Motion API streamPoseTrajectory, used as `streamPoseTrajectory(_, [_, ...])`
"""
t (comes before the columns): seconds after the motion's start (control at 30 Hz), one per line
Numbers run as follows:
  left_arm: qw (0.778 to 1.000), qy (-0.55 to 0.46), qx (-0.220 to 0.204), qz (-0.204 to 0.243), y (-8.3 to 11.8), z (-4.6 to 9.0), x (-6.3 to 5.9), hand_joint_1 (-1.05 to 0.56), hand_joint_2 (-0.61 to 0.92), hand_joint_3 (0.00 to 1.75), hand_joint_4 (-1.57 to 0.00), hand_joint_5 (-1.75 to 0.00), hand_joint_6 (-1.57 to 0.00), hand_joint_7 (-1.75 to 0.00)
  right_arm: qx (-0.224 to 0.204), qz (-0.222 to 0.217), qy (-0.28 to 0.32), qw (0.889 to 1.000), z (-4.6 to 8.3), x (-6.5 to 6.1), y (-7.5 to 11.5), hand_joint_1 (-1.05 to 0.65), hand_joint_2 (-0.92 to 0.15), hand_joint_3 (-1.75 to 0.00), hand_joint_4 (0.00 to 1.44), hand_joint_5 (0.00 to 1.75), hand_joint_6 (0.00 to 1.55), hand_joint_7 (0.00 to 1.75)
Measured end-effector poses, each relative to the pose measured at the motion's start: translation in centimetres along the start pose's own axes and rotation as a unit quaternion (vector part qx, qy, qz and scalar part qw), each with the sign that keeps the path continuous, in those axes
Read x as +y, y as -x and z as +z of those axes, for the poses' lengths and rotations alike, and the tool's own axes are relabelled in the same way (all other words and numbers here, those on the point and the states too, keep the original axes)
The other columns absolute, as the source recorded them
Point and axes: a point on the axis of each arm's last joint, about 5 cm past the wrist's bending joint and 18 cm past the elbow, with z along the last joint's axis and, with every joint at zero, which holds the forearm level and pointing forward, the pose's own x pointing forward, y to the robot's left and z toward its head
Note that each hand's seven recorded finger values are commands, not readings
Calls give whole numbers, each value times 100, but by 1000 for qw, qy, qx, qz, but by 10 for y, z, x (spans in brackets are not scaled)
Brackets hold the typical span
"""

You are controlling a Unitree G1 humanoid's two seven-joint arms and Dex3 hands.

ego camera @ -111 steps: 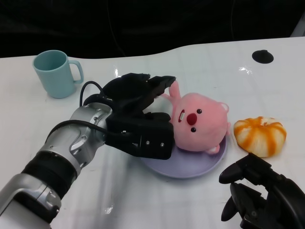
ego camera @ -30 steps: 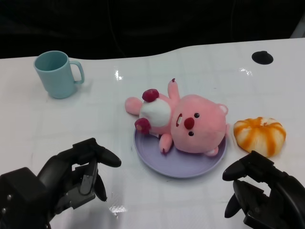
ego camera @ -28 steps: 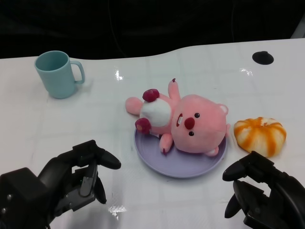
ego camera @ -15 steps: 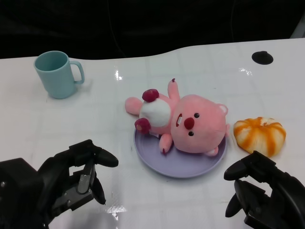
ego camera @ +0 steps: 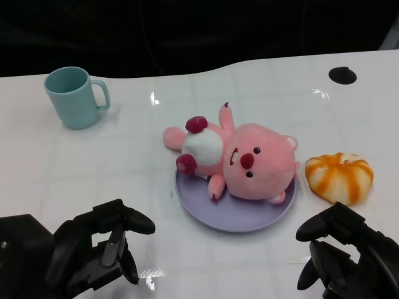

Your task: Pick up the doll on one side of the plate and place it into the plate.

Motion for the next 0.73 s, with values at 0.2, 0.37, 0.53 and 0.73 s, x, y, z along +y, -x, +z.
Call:
streamPoseTrajectory(0.2, [1000, -3, 0, -2, 1, 0, 2, -14, 61, 109, -72, -174, -70, -141, -8, -1, 0, 1000, 0, 0, 0, -29, -92, -66, 48, 175, 34, 169])
streamPoseTrajectory(0.37, [1000, -6, 2, -7, 2, 0, 3, -19, 65, 99, -72, -167, -68, -140, -9, -4, -4, 1000, -1, 0, -1, -28, -92, -66, 47, 175, 32, 169])
streamPoseTrajectory(0.53, [1000, 1, 4, -9, 3, 1, 4, -23, 69, 92, -72, -166, -68, -140, -10, -5, -6, 1000, -1, 1, -1, -29, -92, -66, 46, 175, 31, 170])
streamPoseTrajectory(0.73, [1000, 11, 7, -16, 3, 2, 5, -26, 70, 90, -71, -167, -67, -141, -15, -5, -7, 1000, -1, 1, -1, -29, -92, -65, 47, 175, 31, 171])
